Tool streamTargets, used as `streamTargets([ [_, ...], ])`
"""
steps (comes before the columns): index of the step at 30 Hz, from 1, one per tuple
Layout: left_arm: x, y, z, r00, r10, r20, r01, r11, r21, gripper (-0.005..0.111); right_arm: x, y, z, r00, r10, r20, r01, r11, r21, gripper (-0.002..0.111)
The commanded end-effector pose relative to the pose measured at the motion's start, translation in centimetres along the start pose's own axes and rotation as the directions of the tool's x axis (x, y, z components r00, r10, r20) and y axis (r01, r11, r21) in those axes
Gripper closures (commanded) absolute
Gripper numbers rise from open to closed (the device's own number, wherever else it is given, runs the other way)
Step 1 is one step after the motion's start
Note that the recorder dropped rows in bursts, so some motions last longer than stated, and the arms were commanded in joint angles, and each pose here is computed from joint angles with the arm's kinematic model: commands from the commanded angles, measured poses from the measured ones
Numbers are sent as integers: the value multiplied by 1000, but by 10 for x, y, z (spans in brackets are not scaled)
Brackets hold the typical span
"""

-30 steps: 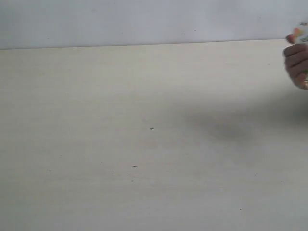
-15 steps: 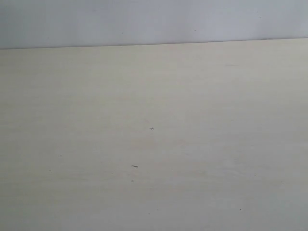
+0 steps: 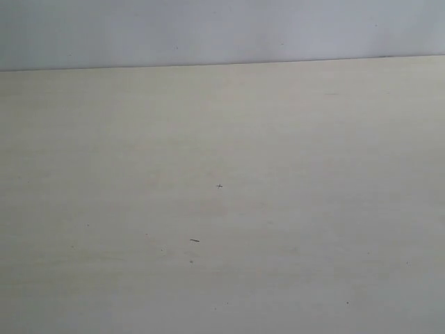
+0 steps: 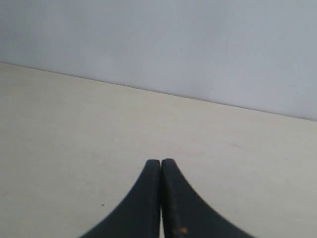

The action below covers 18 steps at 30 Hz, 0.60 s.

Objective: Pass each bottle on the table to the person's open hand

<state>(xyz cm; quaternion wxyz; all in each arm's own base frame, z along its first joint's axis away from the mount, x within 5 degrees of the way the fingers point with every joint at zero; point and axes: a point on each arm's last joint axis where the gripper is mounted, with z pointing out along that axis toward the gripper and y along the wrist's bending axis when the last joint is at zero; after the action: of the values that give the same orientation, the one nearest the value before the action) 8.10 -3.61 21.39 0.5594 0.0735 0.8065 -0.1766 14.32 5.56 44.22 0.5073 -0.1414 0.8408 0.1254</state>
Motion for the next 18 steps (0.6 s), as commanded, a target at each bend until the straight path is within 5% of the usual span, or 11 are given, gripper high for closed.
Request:
streamTargets([
  [1, 0, 1, 0, 1000, 0, 6, 0, 1000, -3, 107, -1, -1, 6, 1000, -2, -1, 2, 1000, 4, 108],
  [10, 0, 1, 0, 1000, 0, 6, 0, 1000, -3, 107, 2, -3, -3, 999, -32, 35, 31, 999, 37, 108],
  [18, 0, 1, 0, 1000, 0, 6, 0, 1000, -3, 107, 45, -10, -45, 977, -129, 168, 106, 985, 134, 108],
])
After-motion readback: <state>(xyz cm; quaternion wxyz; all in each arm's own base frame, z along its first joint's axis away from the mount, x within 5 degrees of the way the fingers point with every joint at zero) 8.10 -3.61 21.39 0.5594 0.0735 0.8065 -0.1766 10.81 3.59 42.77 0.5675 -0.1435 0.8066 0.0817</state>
